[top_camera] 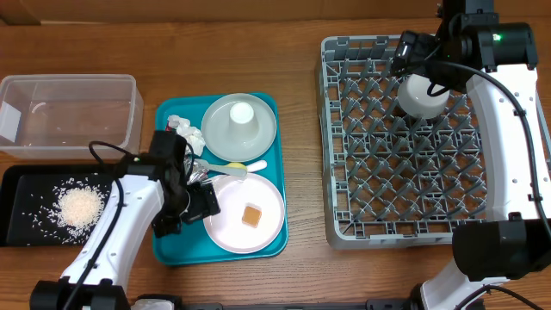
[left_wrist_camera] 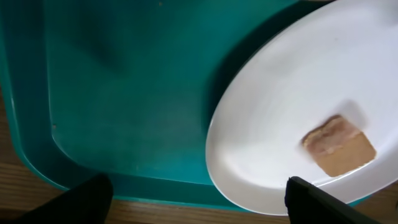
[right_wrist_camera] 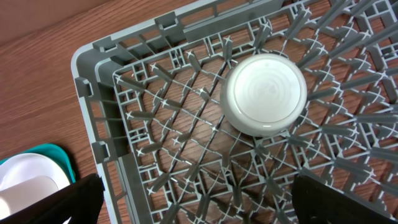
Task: Sort waste into correct bins and load items into the dishwasher rack
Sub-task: 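Reach the left gripper to the white plate on the teal tray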
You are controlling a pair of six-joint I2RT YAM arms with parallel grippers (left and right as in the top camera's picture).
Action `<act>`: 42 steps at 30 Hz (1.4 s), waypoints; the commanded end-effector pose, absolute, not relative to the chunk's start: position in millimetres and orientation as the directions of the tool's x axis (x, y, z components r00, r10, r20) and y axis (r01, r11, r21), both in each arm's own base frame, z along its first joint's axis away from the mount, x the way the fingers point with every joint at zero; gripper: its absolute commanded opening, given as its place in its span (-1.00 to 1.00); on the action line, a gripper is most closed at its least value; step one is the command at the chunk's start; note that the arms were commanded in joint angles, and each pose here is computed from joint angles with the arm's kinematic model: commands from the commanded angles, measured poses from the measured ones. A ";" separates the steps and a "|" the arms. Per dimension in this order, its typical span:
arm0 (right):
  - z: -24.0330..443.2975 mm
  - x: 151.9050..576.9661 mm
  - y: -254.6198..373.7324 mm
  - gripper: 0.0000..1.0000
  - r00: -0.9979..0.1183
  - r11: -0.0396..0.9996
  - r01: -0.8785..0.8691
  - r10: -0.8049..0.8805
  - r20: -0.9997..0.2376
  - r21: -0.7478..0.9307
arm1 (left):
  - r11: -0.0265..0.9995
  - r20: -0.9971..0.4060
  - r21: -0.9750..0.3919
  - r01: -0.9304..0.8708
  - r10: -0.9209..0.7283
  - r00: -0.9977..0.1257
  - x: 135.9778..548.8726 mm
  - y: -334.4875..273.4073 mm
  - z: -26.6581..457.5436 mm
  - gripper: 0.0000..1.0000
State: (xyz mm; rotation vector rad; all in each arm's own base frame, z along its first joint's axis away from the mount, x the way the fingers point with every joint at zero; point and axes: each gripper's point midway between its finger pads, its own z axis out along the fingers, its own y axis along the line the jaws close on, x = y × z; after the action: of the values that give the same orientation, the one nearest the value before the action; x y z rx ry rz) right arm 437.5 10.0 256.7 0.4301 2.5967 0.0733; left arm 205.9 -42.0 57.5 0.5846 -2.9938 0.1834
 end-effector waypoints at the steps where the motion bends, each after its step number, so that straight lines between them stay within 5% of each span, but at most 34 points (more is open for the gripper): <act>1: 262.7 437.3 8.5 1.00 -0.812 0.947 0.295 0.319 -0.489 0.129 | 0.919 0.109 -0.116 -0.377 -0.366 -0.924 205.0 -45.4 54.4 0.77; 42: 262.7 437.3 8.5 1.00 -0.812 0.947 0.295 0.319 -0.489 0.129 | 0.925 0.204 -0.063 -0.375 -0.356 -0.912 210.0 -45.1 -3.1 0.47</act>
State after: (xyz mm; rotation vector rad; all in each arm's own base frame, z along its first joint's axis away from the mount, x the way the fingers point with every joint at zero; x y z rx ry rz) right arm 437.4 9.9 256.6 0.4302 2.5970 0.0732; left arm 214.6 -44.4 1.6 0.5760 -2.9096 0.1574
